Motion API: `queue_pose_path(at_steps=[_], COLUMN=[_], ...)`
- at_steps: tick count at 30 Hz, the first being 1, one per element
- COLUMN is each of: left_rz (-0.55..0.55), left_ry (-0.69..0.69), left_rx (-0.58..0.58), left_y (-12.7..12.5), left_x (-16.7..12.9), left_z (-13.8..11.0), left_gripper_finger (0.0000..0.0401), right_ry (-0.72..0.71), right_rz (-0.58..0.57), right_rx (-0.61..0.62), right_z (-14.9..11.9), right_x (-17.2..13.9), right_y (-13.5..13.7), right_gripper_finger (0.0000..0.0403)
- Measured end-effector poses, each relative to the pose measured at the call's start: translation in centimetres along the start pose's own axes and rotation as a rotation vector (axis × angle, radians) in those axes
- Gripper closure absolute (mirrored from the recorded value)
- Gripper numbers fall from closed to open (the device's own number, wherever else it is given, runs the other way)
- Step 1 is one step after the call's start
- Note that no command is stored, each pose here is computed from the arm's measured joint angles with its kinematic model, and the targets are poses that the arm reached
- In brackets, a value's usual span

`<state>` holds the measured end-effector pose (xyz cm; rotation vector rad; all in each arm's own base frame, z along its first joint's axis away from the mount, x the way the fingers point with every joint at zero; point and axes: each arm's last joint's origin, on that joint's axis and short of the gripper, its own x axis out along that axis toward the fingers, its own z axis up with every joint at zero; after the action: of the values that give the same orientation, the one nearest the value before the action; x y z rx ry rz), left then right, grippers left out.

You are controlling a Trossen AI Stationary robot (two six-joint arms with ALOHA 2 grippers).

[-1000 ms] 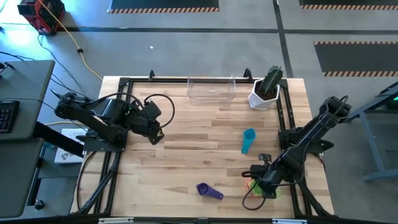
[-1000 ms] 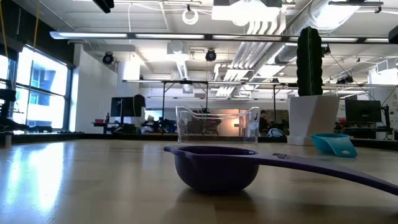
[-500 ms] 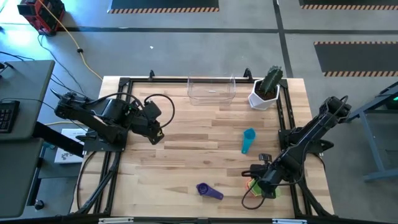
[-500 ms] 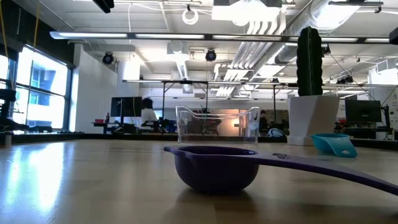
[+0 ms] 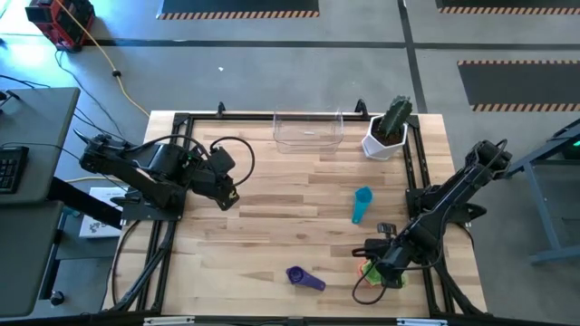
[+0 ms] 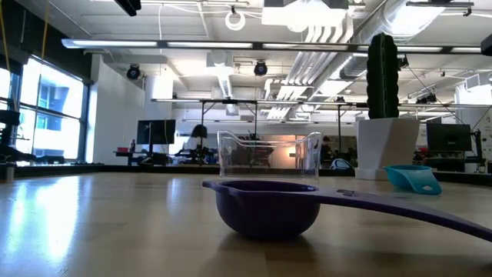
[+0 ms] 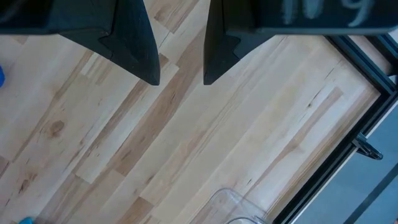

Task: Nest measuring cups in basket
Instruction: Stack the light blue measuring cup on the top of the green measuring cup

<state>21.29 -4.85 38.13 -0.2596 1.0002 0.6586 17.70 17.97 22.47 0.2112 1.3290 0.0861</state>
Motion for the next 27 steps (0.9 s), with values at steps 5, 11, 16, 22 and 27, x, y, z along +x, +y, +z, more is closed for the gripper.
queue_pose_path(at_steps=[5, 11, 16, 22, 27], left_rz=[0.000, 0.000, 0.000, 0.000, -0.002], left_ry=[0.000, 0.000, 0.000, 0.000, 0.003], left_rx=[0.000, 0.000, 0.000, 0.000, 0.001], left_y=[0.0, 0.0, 0.0, 0.0, 0.0], left_x=[0.0, 0.0, 0.0, 0.0, 0.0], left_z=[0.0, 0.0, 0.0, 0.0, 0.0], left_gripper_finger=[0.0286, 0.0286, 0.0286, 0.0286, 0.0286], right_ry=[-0.045, -0.092, -0.081, -0.009, 0.039], right_rz=[-0.043, -0.184, -0.309, -0.406, -0.457], right_rx=[0.027, 0.282, 0.476, 0.522, 0.553], right_z=[0.1, 1.0, 2.0, 2.9, 3.3], right_x=[0.0, 0.0, -0.2, -0.5, -0.9], right_y=[-0.1, -2.1, -4.8, -7.5, -9.5], right_gripper_finger=[0.0336, 0.0336, 0.0336, 0.0336, 0.0336])
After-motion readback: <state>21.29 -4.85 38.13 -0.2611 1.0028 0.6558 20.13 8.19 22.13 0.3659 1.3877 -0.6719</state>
